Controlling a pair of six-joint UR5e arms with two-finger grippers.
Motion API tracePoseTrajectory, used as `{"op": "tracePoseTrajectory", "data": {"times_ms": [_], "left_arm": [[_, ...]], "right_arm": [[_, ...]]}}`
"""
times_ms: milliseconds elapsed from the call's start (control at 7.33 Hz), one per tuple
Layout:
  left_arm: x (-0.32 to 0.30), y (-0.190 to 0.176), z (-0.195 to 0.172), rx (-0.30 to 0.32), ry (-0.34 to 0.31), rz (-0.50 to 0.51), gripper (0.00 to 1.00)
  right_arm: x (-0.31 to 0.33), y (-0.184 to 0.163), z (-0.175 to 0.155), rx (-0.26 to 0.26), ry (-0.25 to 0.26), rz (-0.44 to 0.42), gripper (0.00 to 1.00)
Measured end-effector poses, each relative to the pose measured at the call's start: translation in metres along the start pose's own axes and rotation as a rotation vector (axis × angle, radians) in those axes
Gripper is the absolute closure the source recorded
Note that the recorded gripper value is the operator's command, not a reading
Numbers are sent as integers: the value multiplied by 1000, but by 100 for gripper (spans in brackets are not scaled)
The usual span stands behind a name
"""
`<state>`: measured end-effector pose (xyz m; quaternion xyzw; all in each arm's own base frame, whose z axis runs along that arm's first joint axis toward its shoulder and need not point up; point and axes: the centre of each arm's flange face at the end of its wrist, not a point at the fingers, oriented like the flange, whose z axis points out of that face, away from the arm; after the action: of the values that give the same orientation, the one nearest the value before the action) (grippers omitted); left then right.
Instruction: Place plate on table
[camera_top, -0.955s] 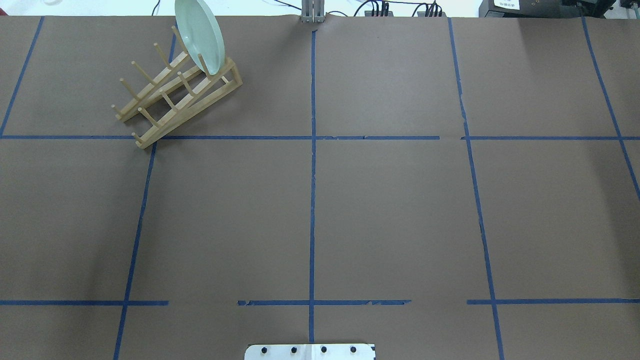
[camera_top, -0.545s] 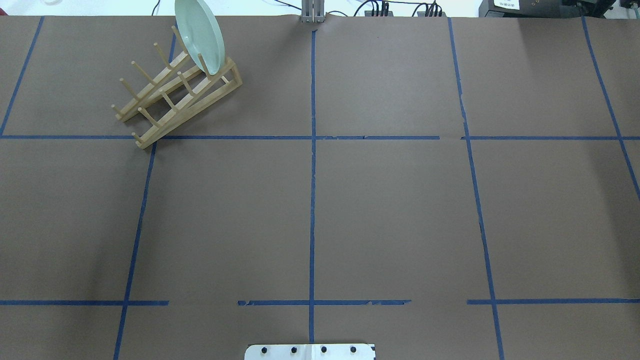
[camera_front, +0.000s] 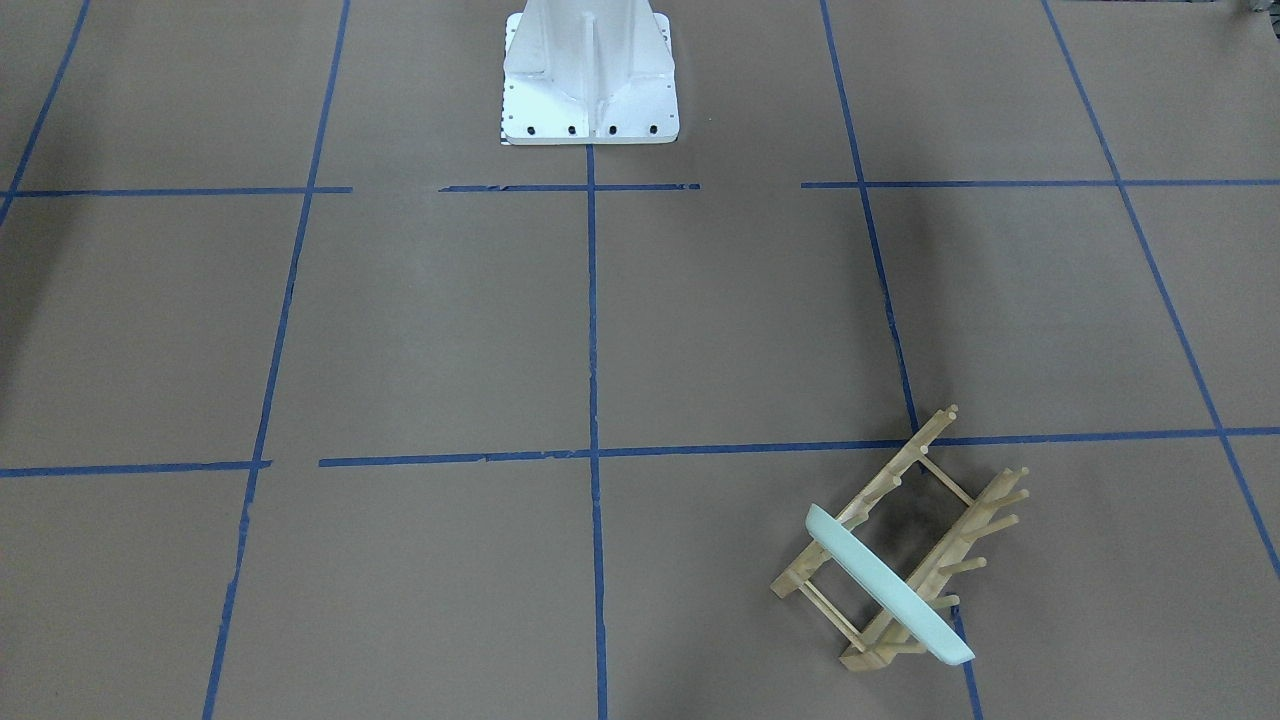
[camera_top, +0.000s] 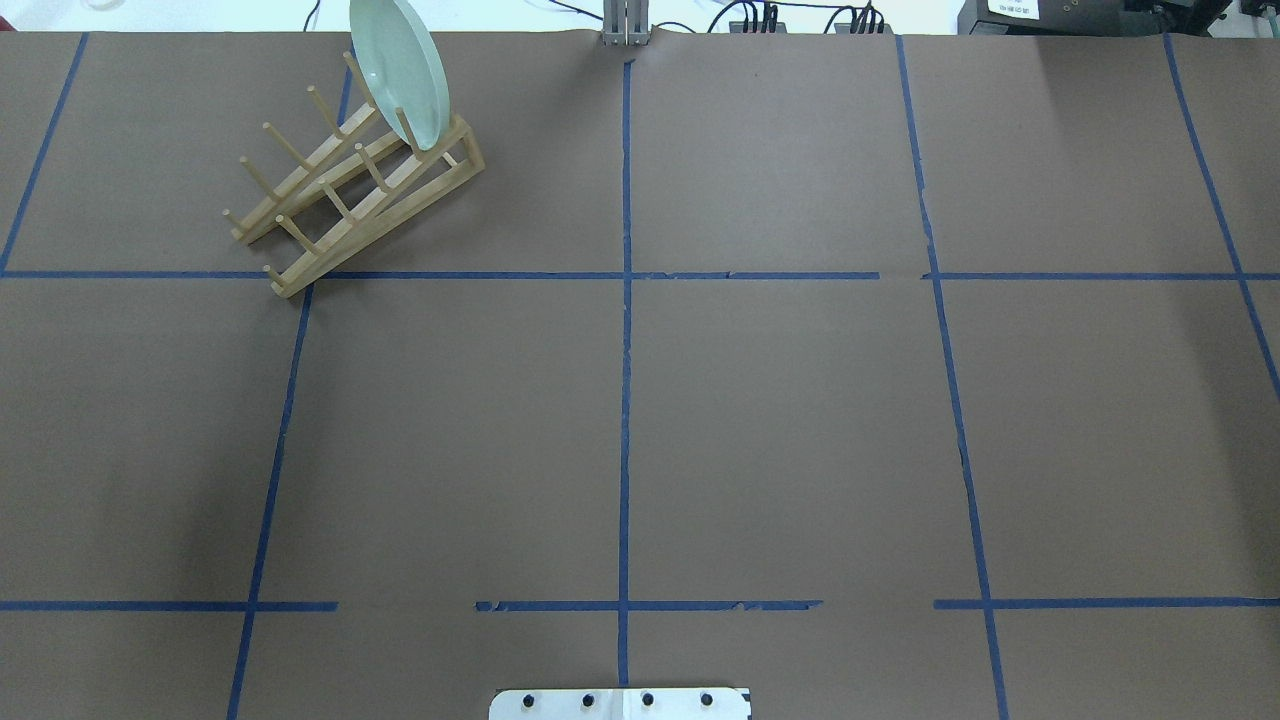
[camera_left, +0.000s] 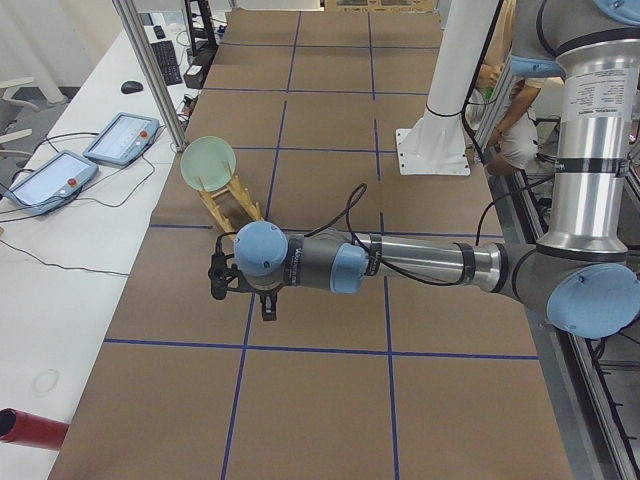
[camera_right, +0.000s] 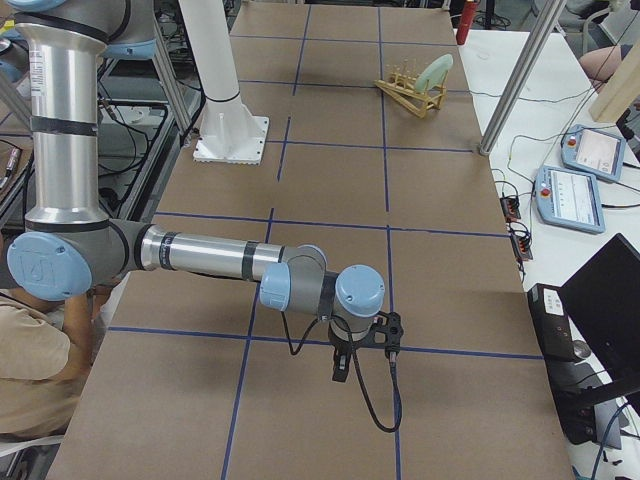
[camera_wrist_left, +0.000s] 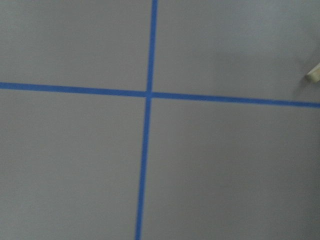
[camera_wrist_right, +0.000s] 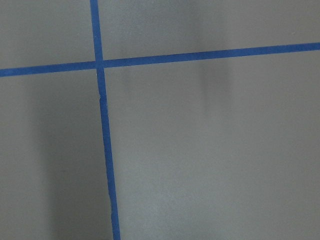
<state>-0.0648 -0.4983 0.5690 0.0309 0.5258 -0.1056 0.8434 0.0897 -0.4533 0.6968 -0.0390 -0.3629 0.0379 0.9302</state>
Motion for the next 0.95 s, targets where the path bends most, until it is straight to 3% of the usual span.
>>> {"op": "tracePoseTrajectory", "data": {"times_ms": [273, 545, 955], "left_arm": [[57, -16, 32, 40, 87, -93, 0], [130, -46, 74, 96, 144, -251, 0], [284, -53, 142, 194, 298, -411, 0]], "right_arm": [[0, 0, 0, 0, 0, 0, 0], [0, 0, 0, 0, 0, 0, 0], [0, 0, 0, 0, 0, 0, 0]]}}
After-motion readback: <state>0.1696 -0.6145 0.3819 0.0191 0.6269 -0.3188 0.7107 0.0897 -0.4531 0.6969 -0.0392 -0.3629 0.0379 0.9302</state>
